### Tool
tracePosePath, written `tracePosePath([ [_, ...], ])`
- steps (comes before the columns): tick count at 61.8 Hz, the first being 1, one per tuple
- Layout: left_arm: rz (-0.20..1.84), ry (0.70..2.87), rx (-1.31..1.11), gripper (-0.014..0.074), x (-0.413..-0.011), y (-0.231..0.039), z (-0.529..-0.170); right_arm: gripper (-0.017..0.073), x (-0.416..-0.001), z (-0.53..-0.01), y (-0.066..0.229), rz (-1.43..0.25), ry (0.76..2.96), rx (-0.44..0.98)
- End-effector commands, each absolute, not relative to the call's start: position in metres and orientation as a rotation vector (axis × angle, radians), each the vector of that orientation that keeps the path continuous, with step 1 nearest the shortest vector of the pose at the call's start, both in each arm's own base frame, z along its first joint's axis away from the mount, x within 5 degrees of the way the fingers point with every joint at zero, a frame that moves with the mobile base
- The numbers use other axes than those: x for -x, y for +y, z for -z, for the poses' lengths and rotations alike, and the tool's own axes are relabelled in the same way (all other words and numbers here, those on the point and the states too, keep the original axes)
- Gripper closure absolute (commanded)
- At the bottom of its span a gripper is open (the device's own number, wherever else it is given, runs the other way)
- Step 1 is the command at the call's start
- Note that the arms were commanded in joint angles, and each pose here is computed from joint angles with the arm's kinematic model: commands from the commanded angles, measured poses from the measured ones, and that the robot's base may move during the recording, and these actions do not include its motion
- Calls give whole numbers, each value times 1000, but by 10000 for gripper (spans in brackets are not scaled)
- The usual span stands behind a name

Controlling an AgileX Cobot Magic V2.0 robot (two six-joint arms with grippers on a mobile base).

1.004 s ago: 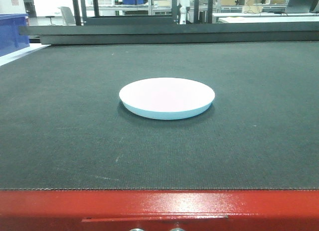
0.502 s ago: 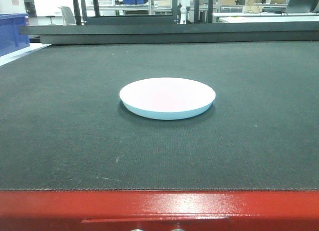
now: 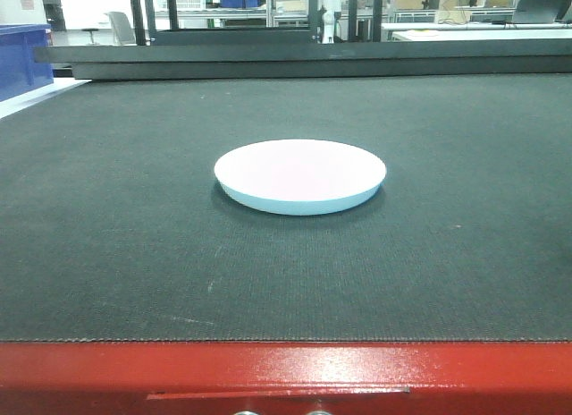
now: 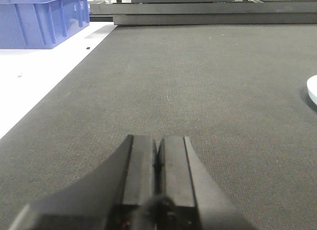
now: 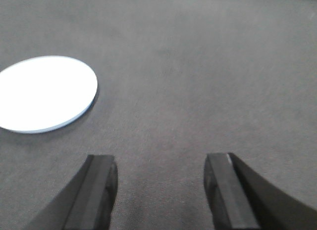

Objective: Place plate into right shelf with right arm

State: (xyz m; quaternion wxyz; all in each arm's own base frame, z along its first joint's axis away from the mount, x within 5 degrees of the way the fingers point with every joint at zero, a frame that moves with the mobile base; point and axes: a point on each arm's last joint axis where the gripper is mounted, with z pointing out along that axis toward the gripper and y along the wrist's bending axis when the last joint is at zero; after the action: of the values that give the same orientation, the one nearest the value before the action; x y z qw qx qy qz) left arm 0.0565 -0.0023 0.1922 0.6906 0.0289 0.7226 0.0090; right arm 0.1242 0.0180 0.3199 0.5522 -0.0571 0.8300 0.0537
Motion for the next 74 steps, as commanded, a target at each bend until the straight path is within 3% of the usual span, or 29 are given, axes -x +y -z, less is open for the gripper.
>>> tracePosePath([
  [1, -28, 1531, -42, 641, -56, -1, -198, 50, -153, -348, 24, -130, 1927, 162],
  [18, -28, 1531, -42, 641, -56, -1, -198, 50, -261, -367, 66, -144, 2184, 209],
  [40, -28, 1531, -42, 641, -56, -1, -198, 50, -376, -320, 127, -118, 2393, 269],
  [74, -28, 1531, -42, 641, -56, -1, -198, 50, -414, -270, 164, -146, 2393, 339],
])
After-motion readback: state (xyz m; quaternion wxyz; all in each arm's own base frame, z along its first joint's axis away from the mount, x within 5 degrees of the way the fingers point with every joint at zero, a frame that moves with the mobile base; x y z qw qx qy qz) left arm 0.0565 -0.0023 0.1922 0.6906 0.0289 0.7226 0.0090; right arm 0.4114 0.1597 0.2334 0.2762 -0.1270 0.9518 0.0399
